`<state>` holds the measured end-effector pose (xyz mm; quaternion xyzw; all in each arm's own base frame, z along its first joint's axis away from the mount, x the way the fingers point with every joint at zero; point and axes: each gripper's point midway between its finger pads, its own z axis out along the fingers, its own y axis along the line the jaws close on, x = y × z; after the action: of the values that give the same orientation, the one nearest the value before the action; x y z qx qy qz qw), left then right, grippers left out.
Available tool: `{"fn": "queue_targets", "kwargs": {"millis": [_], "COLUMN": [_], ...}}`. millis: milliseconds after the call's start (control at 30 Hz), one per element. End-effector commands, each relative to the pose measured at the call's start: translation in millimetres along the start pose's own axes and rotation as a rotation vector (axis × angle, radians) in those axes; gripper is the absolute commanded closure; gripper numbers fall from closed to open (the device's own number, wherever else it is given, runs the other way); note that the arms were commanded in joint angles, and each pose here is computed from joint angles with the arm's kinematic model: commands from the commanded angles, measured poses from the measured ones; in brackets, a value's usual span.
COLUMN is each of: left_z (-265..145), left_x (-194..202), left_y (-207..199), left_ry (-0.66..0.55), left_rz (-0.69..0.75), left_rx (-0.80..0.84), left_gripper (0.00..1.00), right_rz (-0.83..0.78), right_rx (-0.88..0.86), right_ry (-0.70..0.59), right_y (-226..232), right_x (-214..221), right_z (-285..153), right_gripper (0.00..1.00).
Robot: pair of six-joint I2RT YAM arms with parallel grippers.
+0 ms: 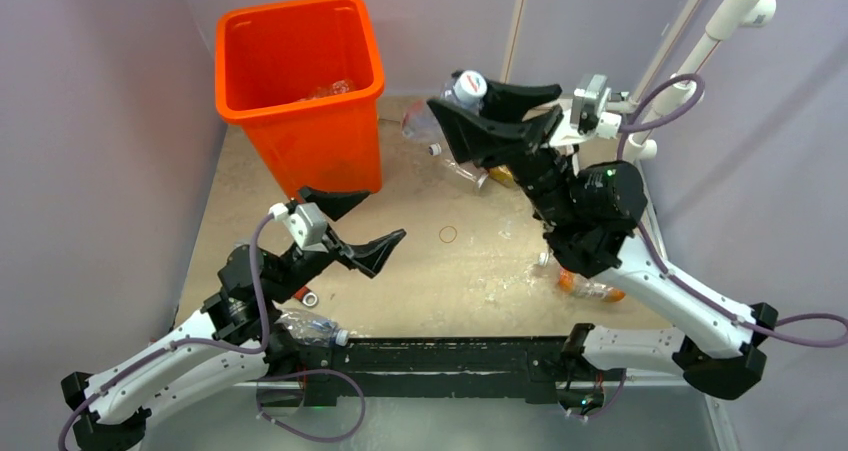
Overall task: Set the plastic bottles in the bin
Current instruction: Pick up the plastic bottle at the center of the board, then place the plastic bottle in the trash bin.
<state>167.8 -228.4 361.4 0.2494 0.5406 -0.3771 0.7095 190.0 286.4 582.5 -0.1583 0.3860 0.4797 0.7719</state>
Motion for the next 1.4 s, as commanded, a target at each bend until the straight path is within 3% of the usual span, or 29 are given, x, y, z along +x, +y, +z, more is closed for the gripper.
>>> {"fn": "queue_targets", "kwargs": {"millis": [0, 100, 333, 467, 533, 900, 1200, 1267, 1367], "left_z": [2.3, 2.5, -1.6, -2.5, -3.3, -4.7, -5.2, -5.8, -6.4], "left_x": [-4.6, -2.6, -5.5, -7.1, -8.0, -8.2, -7.2, -8.3, -8.5], "left_y": [17.2, 16.9, 22.8, 24.4, 24.3, 27.5, 29.6, 30.3, 32.0], "left_ry": [-0.012, -0.006, -0.008, -0.013, -0.017, -0.021, -0.016, -0.02, -0.021], "left_rz": [-0.014, -0.008, 0.015, 0.015, 0.011, 0.016, 0.025, 0.026, 0.027], "left_rx": [-0.101, -0.099, -0.127, -0.136, -0.137, -0.154, -0.163, -0.167, -0.177], "left_gripper": [0.03, 0.04, 0.05, 0.05, 0.05, 0.05, 0.05, 0.05, 0.05], "right_rz": [-0.165, -0.201, -0.077, -0.027, -0.025, -0.024, -0.014, -0.006, 0.004], "right_rx": [0.153, 0.181, 0.075, -0.087, -0.089, 0.009, 0.025, 0.026, 0.028], "right_ry": [-0.057, -0.064, -0.103, -0.01, 0.031, 0.133, 0.201, 0.214, 0.216], "right_y": [-34.5, -49.2, -69.0, -63.8, -72.4, -129.9, -142.3, -142.6, -141.0], "right_x": [1.3, 11.7, 32.3, 81.6, 112.4, 216.8, 257.3, 261.9, 259.8], "right_z": [40.3, 69.2, 132.0, 160.9, 169.7, 176.1, 171.7, 169.1, 166.8], "right_gripper": [0.77, 0.78, 0.78, 0.77, 0.77, 0.77, 0.76, 0.74, 0.62]}}
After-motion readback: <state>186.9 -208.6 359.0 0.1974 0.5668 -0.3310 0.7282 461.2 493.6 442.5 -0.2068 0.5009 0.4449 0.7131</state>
